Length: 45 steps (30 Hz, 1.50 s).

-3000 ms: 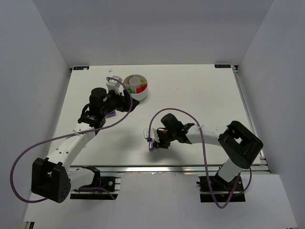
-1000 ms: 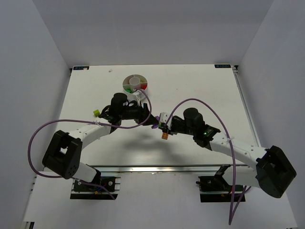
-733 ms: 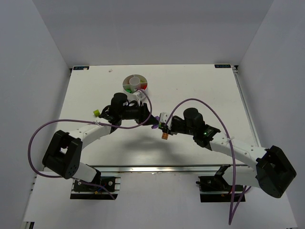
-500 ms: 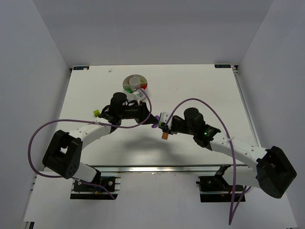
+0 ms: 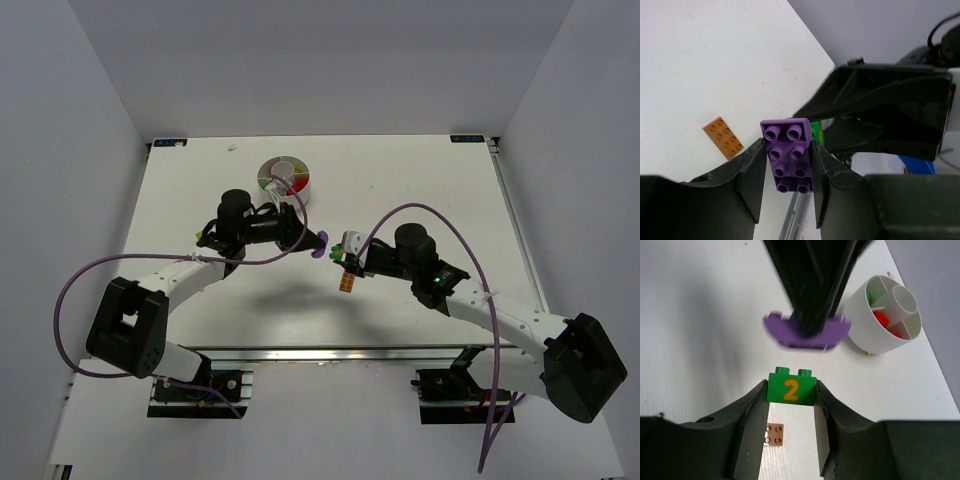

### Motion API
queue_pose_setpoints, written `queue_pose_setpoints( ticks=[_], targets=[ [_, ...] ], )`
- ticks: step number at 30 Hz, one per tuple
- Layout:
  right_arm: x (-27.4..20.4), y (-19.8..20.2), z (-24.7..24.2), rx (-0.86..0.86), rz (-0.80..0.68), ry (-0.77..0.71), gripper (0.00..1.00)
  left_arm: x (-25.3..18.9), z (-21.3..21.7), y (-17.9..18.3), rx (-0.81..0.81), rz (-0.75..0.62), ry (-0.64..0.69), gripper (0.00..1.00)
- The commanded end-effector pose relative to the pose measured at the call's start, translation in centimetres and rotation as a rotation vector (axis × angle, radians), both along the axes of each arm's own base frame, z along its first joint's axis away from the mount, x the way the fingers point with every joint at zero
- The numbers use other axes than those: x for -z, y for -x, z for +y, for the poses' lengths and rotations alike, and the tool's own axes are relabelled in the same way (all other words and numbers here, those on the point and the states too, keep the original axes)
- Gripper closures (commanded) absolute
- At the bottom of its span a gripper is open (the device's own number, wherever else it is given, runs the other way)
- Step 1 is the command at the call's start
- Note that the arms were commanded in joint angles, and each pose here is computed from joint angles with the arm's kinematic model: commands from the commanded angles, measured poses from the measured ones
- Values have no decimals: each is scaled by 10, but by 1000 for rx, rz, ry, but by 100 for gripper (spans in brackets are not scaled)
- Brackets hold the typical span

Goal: Sort the legos into containers by color

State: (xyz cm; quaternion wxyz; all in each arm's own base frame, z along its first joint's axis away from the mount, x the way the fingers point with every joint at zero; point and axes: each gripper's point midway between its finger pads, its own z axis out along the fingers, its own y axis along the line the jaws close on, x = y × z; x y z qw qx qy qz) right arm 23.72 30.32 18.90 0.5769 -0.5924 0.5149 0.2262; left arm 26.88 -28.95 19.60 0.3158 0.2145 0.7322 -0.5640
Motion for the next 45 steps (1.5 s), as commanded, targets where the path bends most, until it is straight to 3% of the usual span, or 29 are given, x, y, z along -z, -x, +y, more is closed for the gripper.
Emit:
queue_pose_setpoints(
  ticks=[1,9,11,16,22,33,45],
  targets=[
    [-9,1,-9,11,15,-34,100,-25,23,-26,-102,-94,50,100],
    [-15,2,-13,9,15,-52,100,-24,43,-53,-210,-94,57,100],
    [-18,3,-13,6,12,-58,100,-26,53,-70,-286,-109,26,100],
    [-21,7,-13,-7,20,-70,100,-44,103,-143,-681,-305,-182,100],
    [-22,8,-12,-12,24,-73,100,-54,127,-198,-854,-378,-285,100],
    [-27,10,-12,-21,22,-86,100,-55,118,-258,-827,-450,-398,100],
    [-31,10,-11,-24,14,-91,100,-23,109,-279,-794,-409,-421,95]
  ],
)
